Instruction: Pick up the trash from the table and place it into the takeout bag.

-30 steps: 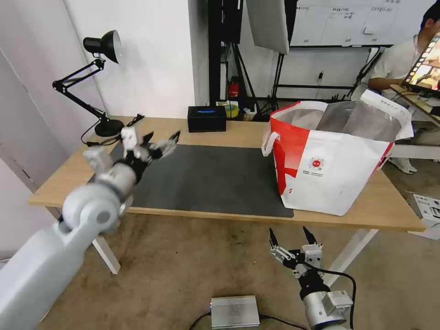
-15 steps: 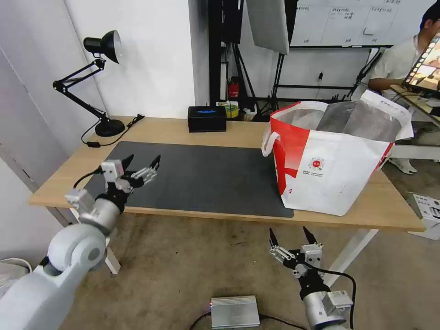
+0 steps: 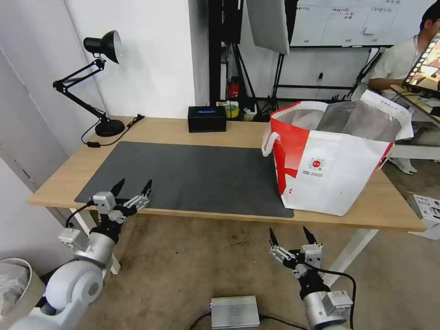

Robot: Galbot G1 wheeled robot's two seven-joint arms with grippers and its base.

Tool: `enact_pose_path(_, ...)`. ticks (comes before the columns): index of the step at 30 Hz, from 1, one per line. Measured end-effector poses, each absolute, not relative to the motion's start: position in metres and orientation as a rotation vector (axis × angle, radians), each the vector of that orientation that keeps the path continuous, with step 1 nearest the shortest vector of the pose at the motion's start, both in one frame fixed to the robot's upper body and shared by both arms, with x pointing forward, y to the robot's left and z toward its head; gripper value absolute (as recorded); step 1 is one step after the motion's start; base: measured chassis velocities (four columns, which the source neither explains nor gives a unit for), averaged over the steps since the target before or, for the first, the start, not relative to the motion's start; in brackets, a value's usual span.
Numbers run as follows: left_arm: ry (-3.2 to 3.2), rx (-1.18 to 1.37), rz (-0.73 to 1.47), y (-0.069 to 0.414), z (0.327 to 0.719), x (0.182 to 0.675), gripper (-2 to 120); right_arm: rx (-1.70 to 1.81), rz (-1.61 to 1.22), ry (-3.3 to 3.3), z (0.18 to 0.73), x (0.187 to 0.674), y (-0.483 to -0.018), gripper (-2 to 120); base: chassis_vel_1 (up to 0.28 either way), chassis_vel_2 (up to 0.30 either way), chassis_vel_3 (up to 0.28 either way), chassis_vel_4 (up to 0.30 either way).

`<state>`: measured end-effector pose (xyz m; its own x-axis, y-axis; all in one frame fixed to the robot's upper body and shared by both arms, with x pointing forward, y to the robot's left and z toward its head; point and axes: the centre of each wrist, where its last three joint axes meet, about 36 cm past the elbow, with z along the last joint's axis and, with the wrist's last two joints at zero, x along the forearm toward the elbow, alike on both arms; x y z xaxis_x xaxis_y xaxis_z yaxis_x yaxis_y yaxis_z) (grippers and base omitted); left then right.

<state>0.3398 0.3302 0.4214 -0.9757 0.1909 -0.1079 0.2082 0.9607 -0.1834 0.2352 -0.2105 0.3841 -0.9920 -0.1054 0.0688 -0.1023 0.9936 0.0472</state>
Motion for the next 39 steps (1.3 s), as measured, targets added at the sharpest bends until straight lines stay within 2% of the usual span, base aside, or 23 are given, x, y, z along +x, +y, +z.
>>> enact_pose_path(11,3.008,0.252,-0.303,0.341,0.376,0.305,100,0.16,-0.067,-3.065,0.384,0.235,-0.211,100,0.0,0.0,0.0,0.0)
enact_pose_path(39,2.989,0.22,-0.224,0.348,0.338,0.278,100,0.16,-0.067,-3.065,0.384,0.235,-0.211,100,0.0,0.0,0.0,0.0)
